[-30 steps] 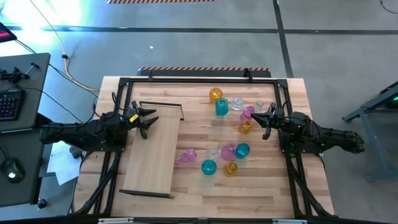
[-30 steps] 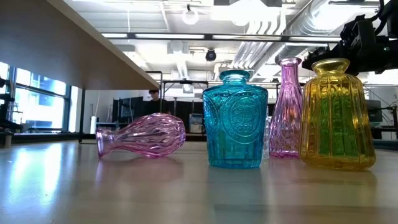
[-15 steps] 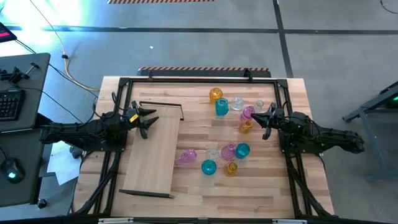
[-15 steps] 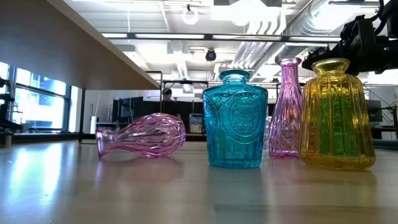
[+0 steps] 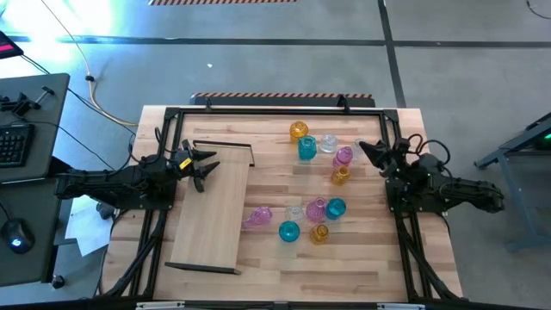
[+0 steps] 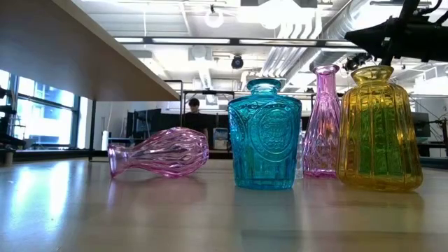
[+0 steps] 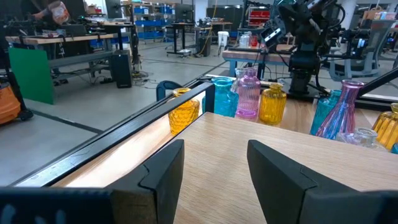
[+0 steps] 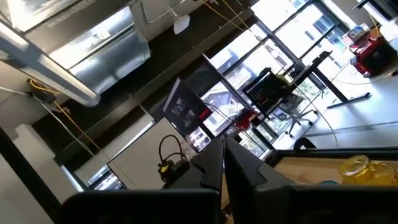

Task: Sort vases onto shelf
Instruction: Put the center violet flower vase on the shelf

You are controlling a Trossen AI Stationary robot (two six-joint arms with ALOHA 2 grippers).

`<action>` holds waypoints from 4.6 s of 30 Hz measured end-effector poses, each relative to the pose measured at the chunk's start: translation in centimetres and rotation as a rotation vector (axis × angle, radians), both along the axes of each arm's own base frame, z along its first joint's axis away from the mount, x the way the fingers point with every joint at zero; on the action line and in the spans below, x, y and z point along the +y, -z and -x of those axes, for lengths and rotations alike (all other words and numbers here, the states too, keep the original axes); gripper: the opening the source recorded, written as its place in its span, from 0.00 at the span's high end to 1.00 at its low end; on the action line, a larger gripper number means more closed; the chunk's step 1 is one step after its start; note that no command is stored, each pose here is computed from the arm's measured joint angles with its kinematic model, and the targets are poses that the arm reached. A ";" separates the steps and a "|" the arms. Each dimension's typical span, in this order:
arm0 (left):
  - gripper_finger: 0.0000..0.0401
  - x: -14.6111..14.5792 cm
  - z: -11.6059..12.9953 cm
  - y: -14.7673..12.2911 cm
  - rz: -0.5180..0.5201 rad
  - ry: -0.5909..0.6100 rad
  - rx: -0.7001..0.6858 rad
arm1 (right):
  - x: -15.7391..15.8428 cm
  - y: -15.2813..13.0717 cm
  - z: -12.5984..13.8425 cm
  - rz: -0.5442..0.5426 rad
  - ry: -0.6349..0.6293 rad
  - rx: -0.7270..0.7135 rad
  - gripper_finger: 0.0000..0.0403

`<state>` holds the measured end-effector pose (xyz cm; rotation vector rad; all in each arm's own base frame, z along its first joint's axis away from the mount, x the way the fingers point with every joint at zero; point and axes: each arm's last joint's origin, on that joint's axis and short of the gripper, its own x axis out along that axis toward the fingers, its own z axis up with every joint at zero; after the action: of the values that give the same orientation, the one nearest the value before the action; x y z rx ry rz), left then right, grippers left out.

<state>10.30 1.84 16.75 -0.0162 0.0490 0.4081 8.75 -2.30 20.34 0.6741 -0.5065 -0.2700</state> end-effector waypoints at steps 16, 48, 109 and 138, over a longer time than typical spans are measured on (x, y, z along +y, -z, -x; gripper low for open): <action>0.58 0.0 0.0 0.0 0.000 0.000 0.000 | 0.2 -2.8 1.7 0.123 0.081 -0.296 1.00; 0.58 0.0 0.0 0.0 0.000 0.000 0.000 | 0.0 -6.8 0.7 0.137 0.103 0.421 1.00; 0.58 0.1 0.0 0.1 0.000 -0.026 0.013 | 0.4 -21.9 -18.0 0.355 -0.401 0.577 1.00; 0.58 0.0 0.0 -1.5 0.458 0.033 -0.356 | 4.2 -19.4 -32.6 0.267 -0.647 0.905 1.00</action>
<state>10.29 1.80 18.29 -0.5384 -0.2090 0.3486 41.33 1.93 39.74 0.3653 0.5386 0.1182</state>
